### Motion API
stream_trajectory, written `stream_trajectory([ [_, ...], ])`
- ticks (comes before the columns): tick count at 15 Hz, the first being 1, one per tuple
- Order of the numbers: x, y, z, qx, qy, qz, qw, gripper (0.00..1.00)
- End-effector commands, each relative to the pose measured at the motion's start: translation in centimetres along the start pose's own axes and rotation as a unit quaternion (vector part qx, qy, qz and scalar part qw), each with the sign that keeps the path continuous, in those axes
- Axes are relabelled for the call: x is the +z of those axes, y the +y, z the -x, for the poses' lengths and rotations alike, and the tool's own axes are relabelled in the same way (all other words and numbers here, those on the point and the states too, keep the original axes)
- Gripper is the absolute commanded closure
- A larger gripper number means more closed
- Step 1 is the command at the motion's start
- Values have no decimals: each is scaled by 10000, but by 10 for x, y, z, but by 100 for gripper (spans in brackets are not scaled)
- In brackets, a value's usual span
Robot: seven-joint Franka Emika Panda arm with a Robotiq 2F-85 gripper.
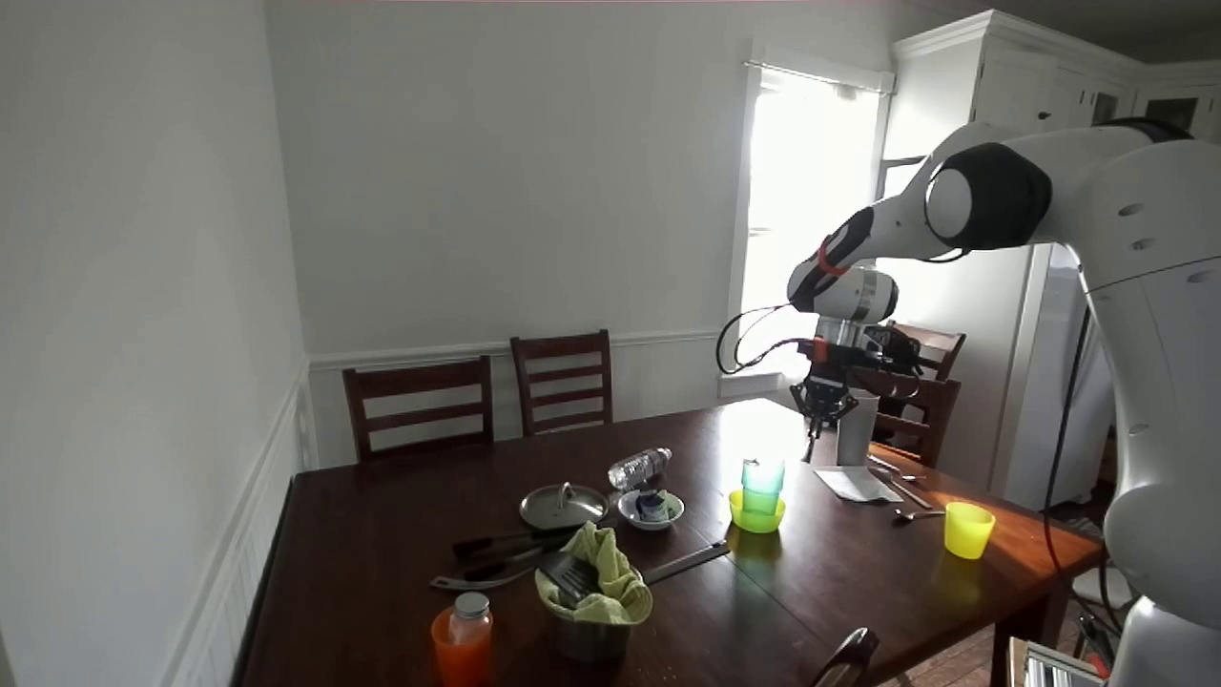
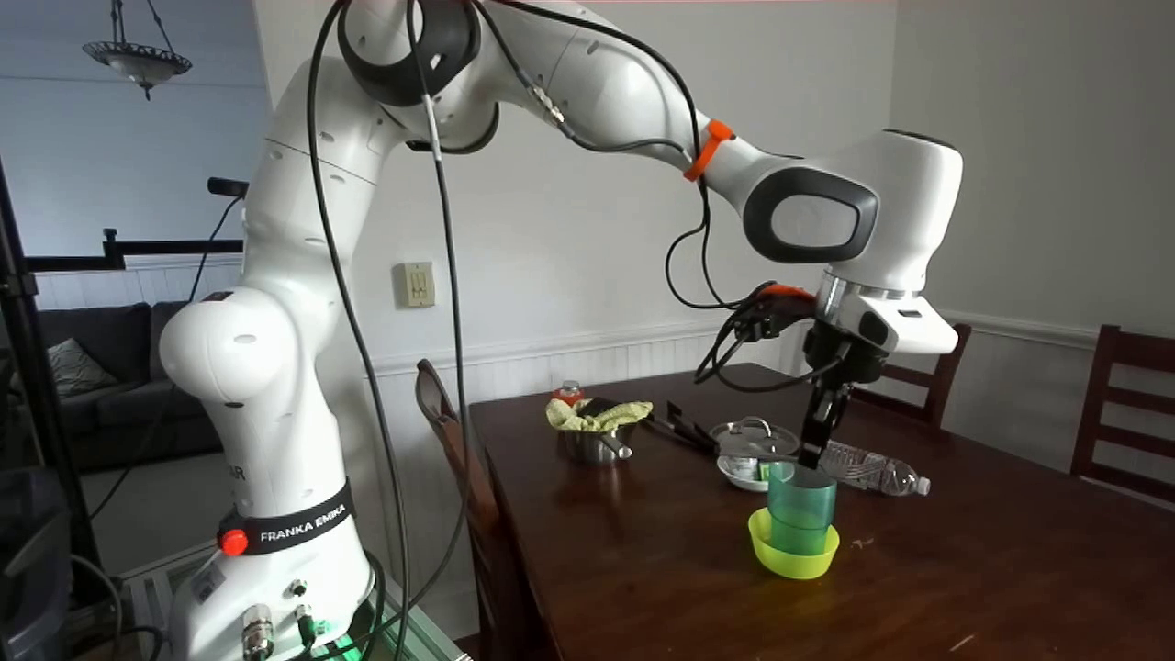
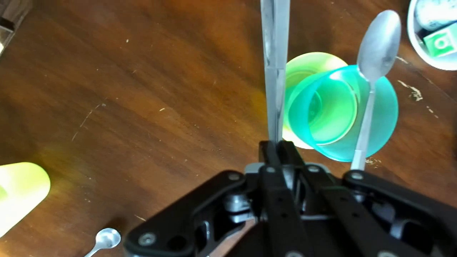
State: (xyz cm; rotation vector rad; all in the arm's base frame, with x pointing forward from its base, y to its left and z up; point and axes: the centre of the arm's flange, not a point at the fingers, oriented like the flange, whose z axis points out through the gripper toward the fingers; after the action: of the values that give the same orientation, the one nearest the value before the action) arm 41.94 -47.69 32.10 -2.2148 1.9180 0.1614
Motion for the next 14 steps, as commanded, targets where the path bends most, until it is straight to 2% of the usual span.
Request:
stream_trajectory([
  [1, 3, -18, -12, 350, -204, -256, 9989, 98],
  [14, 44, -54, -30, 715, -352, -313, 9963, 98],
])
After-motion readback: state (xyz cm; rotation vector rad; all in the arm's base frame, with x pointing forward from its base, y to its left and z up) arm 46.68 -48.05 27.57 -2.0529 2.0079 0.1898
